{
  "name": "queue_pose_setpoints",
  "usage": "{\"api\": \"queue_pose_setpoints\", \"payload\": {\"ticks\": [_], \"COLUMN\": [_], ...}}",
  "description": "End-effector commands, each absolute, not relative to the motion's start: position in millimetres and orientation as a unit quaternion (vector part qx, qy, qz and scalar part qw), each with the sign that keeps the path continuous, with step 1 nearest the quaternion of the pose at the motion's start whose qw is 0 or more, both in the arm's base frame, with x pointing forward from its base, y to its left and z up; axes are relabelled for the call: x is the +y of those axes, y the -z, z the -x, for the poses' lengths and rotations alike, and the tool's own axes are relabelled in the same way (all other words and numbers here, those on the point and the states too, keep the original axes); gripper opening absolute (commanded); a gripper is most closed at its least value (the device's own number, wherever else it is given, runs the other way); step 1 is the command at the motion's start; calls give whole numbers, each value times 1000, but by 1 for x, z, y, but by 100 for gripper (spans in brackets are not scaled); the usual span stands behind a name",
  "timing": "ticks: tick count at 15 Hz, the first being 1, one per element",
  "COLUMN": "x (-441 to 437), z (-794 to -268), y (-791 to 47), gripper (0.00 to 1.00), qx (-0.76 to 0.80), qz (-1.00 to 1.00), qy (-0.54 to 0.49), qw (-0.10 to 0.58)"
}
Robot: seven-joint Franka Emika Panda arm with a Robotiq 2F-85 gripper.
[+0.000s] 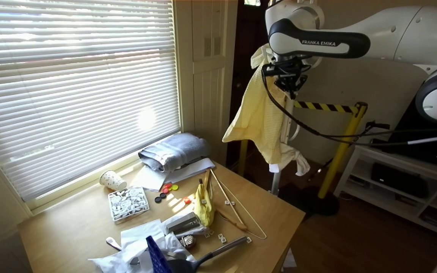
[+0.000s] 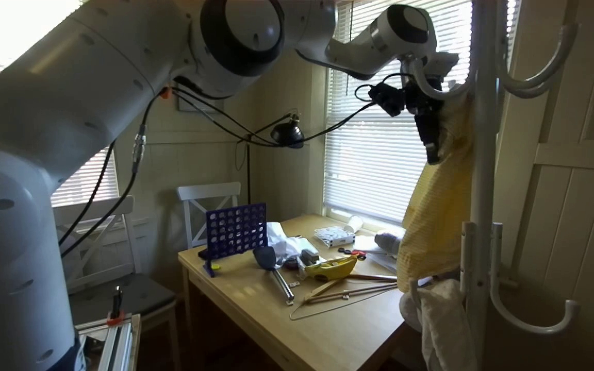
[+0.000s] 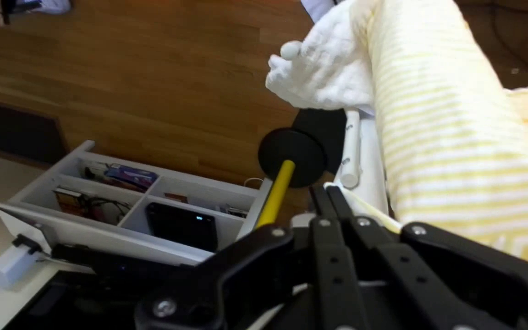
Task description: Put the towel on the coat rack
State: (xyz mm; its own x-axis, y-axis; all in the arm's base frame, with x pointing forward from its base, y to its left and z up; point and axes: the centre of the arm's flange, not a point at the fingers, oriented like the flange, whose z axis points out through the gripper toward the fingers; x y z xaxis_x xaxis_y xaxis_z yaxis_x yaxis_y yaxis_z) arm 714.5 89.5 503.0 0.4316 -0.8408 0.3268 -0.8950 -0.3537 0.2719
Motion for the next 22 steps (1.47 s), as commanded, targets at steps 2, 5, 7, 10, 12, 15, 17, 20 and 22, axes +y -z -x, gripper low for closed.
{"api": "queue_pose_setpoints", "payload": {"ticks": [2, 5, 7, 10, 12, 15, 17, 20, 22], "x": [59, 51, 49, 52, 59, 75, 86, 97, 97], "z": [-707, -712, -714, -719, -724, -735, -741, -744, -741], "y": [-455, -450, -449, -446, -442, -432, -419, -401, -388], "gripper": [0, 0, 0, 0, 0, 0, 0, 0, 0], "qx": [-563, -570, -582, -597, -596, -579, -571, -561, -566], "qz": [-796, -789, -780, -769, -771, -786, -793, -799, -793], "qy": [40, 64, 71, 79, 85, 96, 105, 124, 142], "qw": [217, 219, 218, 214, 208, 195, 184, 177, 173]}}
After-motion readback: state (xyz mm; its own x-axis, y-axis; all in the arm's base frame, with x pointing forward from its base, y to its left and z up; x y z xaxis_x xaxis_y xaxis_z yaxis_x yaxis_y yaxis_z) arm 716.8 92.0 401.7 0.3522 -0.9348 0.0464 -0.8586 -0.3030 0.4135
